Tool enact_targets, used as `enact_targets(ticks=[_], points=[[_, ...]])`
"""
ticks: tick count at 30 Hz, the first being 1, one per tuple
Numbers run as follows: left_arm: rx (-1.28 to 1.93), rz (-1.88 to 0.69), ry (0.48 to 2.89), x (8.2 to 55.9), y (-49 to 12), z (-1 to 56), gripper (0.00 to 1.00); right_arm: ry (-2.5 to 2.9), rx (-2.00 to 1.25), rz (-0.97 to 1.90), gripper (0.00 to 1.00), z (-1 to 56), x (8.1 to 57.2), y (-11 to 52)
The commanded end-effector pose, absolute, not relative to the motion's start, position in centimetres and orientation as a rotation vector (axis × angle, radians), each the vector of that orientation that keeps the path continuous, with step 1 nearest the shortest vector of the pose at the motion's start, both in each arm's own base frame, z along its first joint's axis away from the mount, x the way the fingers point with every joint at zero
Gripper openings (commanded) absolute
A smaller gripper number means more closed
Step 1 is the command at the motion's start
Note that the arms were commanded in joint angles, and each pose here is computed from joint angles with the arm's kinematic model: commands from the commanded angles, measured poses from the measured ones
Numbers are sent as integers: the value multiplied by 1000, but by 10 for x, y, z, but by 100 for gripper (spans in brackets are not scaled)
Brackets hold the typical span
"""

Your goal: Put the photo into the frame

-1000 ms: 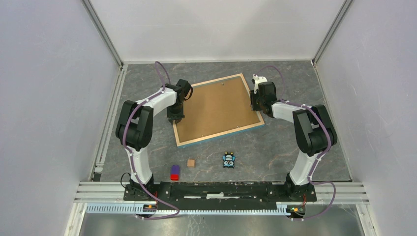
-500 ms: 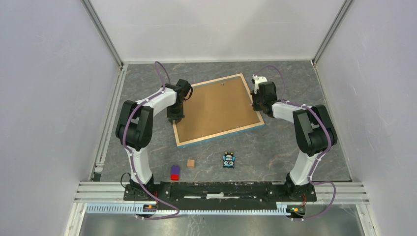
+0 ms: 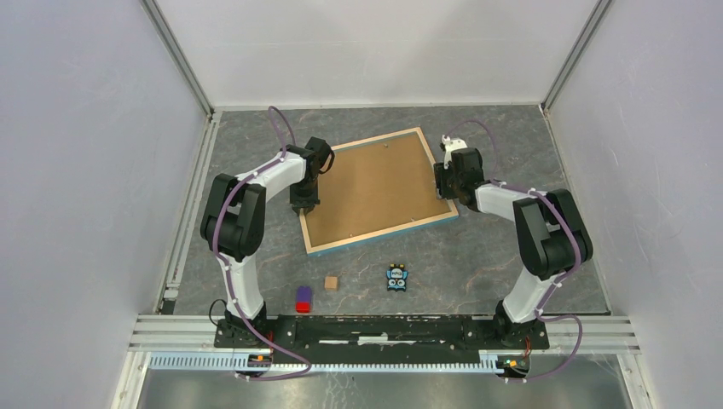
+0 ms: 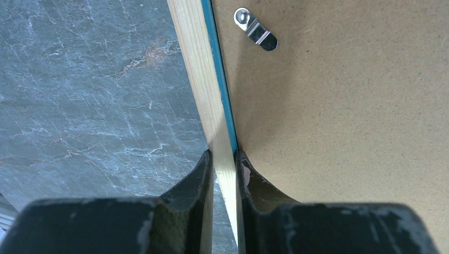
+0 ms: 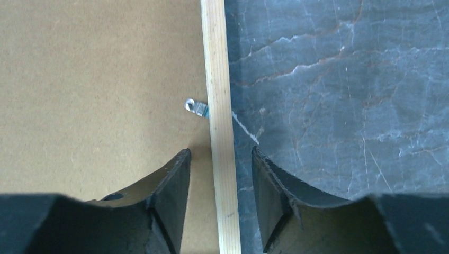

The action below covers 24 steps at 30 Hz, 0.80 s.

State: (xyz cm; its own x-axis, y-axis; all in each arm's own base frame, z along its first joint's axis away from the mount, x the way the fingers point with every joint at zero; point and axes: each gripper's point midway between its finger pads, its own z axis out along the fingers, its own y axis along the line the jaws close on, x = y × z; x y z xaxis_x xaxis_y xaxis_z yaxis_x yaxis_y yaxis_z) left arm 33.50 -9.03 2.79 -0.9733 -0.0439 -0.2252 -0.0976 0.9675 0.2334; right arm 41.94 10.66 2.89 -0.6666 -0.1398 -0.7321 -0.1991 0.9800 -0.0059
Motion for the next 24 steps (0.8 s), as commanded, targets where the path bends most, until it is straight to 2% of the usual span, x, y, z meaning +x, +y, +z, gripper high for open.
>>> enact_targets(ticks=[1, 14, 21, 24], points=[[-4, 395, 2912, 336, -85, 30, 4, 2322, -200, 122, 53, 30, 406, 103], [-6, 376, 2916, 336, -88, 31, 5, 2373, -142, 241, 53, 6, 409, 120], [8, 263, 2924, 337, -101, 37, 24, 2403, -42, 74, 33, 7, 404, 93], [24, 183, 2886, 339, -108, 51, 39, 2407, 32, 69, 13, 6, 400, 85]])
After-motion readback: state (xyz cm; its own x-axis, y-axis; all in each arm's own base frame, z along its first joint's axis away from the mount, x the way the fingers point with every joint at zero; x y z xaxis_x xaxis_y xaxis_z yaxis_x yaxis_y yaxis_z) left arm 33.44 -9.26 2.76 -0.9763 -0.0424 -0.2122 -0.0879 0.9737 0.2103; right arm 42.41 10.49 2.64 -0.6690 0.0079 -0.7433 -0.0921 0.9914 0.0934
